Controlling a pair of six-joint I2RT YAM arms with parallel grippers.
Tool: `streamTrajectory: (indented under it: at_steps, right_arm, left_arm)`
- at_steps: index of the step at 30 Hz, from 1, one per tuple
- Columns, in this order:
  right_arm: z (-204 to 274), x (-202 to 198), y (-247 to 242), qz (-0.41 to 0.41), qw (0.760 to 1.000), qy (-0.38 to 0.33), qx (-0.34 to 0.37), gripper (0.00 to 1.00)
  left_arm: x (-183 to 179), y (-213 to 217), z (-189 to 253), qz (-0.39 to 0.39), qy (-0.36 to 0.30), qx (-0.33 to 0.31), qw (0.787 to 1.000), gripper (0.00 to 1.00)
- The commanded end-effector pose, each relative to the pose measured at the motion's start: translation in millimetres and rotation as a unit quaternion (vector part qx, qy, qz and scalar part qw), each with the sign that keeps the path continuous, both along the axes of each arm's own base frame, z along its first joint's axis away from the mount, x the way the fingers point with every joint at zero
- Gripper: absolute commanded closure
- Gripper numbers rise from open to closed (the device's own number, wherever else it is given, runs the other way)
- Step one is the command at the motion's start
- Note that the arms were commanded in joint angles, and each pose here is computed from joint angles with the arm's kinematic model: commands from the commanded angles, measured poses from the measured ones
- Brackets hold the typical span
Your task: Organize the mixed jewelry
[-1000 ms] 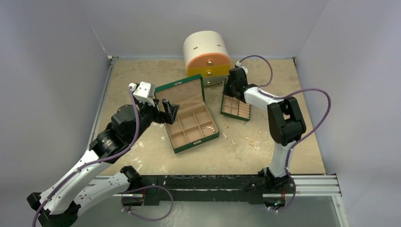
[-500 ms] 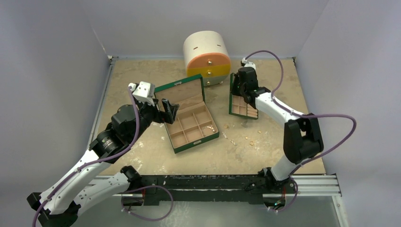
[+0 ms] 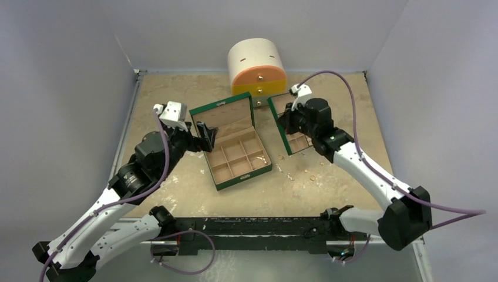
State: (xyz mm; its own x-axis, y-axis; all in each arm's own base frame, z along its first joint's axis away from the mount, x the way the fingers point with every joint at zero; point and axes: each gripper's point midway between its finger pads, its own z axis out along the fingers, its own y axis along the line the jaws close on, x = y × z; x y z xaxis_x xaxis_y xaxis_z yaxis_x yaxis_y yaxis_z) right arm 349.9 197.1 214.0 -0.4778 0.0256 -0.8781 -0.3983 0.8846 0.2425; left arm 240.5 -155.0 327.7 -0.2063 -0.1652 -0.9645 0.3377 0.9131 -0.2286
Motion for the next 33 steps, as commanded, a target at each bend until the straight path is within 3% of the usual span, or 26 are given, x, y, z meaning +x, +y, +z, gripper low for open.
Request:
streamTrajectory:
  at_steps: [1,8,11,17,19,27,33]
  right_arm:
    - [42,-37,43,0.134,0.986,-0.099,-0.016,1.0]
    - [51,-85,84,0.285,0.938,-0.182,-0.082,1.0]
    - [48,-107,101,0.377,0.894,-0.221,-0.1,1.0]
    - [33,-147,124,0.552,0.769,-0.297,-0.129,1.0]
    - [31,-148,128,0.574,0.747,-0.306,-0.138,1.0]
    - [-1,-146,143,0.637,0.705,-0.273,-0.15,1.0]
    - [-20,-142,151,0.649,0.704,-0.248,-0.148,1.0]
  left_arm:
    - [2,14,10,0.035,-0.018,-0.014,0.999,0.05]
    - [-3,45,23,0.1,-0.041,-0.043,0.993,0.05]
    - [-4,55,25,0.12,-0.045,-0.051,0.99,0.05]
    - [-5,60,27,0.128,-0.048,-0.057,0.989,0.05]
    - [-5,59,28,0.127,-0.048,-0.057,0.989,0.05]
    - [-6,60,29,0.126,-0.05,-0.062,0.989,0.05]
    - [-6,60,29,0.127,-0.049,-0.062,0.989,0.04]
